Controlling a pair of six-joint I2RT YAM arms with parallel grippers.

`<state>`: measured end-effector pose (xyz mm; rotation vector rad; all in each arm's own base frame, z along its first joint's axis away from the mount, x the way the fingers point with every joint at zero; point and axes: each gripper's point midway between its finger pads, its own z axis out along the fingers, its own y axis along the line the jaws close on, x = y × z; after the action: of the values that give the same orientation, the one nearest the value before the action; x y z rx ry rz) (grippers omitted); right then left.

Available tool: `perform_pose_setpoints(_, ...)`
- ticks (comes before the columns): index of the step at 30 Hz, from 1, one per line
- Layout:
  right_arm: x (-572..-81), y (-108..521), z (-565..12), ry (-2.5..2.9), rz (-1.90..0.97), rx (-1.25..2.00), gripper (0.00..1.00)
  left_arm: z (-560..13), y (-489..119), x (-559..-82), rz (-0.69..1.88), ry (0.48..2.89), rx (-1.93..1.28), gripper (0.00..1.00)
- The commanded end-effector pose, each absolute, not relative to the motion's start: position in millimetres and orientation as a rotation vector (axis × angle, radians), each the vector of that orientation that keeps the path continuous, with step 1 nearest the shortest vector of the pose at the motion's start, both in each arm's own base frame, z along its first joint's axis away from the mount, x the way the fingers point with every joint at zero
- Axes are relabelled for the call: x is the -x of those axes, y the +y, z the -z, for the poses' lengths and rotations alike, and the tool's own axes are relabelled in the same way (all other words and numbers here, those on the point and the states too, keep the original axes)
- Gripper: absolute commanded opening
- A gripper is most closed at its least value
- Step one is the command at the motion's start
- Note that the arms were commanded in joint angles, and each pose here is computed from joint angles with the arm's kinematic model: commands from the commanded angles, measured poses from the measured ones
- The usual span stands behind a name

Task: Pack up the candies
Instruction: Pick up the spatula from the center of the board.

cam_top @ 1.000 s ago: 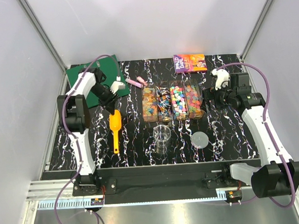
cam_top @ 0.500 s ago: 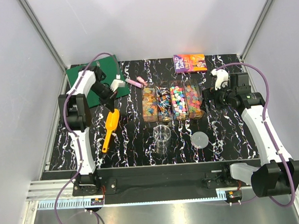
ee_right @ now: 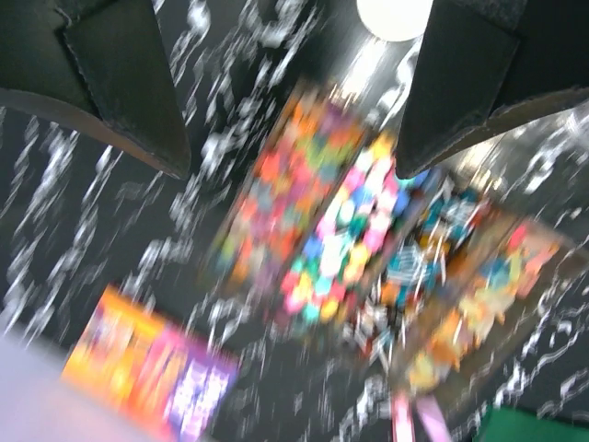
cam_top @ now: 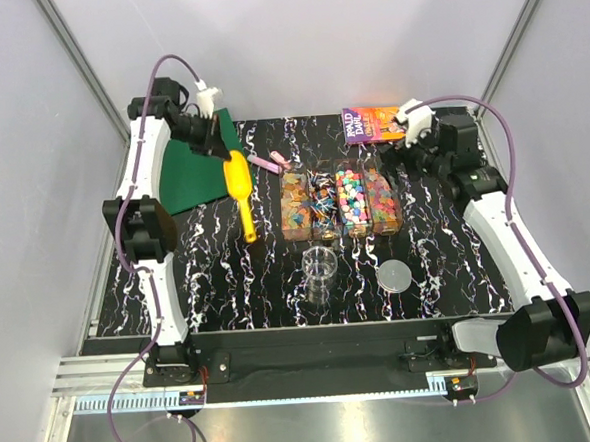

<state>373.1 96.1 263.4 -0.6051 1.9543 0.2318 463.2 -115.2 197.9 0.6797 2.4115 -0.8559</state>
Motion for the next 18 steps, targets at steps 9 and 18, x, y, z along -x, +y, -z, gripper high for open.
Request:
perform_pose_setpoints(9,-392.3,182.1,-365.0,1.390,-0.221,0.737,1.00,-321.9,-178.0,-475.2,1.792,2.092,-0.074,0.00)
perform_pose_setpoints(18,-364.4,246.1,-385.5,1.320,-0.432,0.788,0.94,-306.2,-182.3,-470.0,1.903,2.153,0.119,0.00)
